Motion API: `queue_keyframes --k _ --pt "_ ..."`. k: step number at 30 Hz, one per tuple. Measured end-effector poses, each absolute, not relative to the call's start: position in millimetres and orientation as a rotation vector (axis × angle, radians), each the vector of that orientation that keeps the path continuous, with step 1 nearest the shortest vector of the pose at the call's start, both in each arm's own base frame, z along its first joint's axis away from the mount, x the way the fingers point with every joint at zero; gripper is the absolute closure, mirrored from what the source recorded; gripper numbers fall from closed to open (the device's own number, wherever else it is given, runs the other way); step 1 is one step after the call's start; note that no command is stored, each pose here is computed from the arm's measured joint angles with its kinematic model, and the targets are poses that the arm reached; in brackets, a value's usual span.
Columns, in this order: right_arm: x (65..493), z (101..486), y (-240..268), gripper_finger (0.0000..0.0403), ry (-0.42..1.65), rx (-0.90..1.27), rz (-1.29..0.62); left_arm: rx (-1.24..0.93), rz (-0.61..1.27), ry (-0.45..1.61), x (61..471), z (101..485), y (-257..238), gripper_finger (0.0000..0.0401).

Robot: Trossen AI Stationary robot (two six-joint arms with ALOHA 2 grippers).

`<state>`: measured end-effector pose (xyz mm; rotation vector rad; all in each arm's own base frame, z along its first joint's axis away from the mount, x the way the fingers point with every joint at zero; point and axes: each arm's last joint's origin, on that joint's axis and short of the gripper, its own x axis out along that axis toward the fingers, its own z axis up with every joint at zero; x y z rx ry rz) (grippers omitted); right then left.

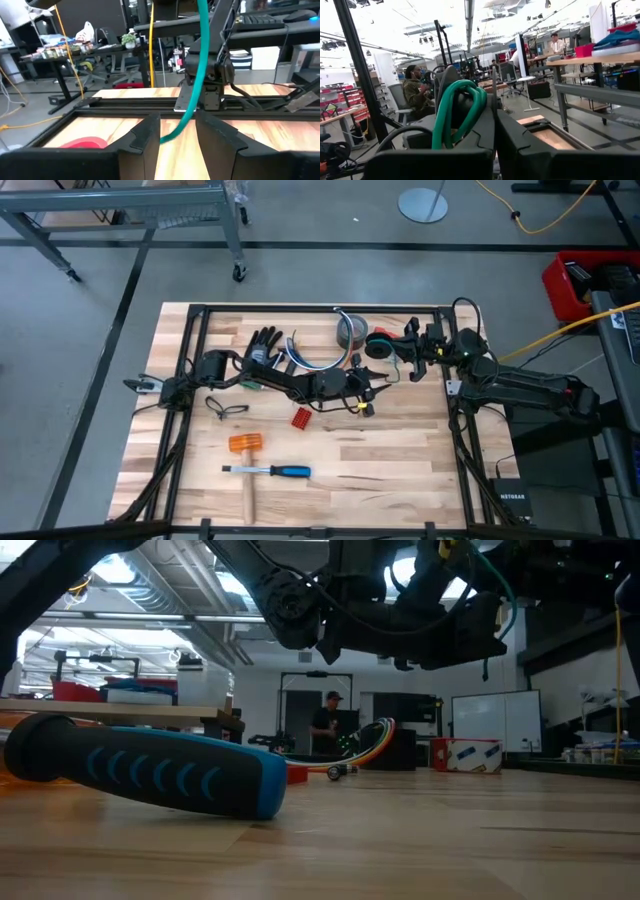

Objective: Coil cords
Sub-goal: Coil the green wire into the black spool

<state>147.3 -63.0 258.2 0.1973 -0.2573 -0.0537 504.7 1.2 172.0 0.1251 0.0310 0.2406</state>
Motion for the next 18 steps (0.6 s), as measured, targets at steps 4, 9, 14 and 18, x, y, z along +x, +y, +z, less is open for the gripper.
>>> queue_keyframes --k 4,9,14,18 --pt "147.1 259.3 -62.8 0.0398 -0.269 0.192 -0.052 0.148 0.24 0.033 504.7 172.1 1.2 0.0284" --pt "147.0 259.5 -62.8 0.0398 -0.27 0.191 -0.051 0.176 0.239 0.042 504.7 171.5 1.2 0.0313" --pt "147.0 259.5 -62.8 0.0399 -0.27 0.191 -0.051 0.162 0.24 0.041 504.7 171.4 1.6 0.0388" --pt "147.0 259.4 -62.5 0.0398 -0.267 0.19 -0.041 0.115 0.246 0.056 504.6 169.4 3.7 0.0391"
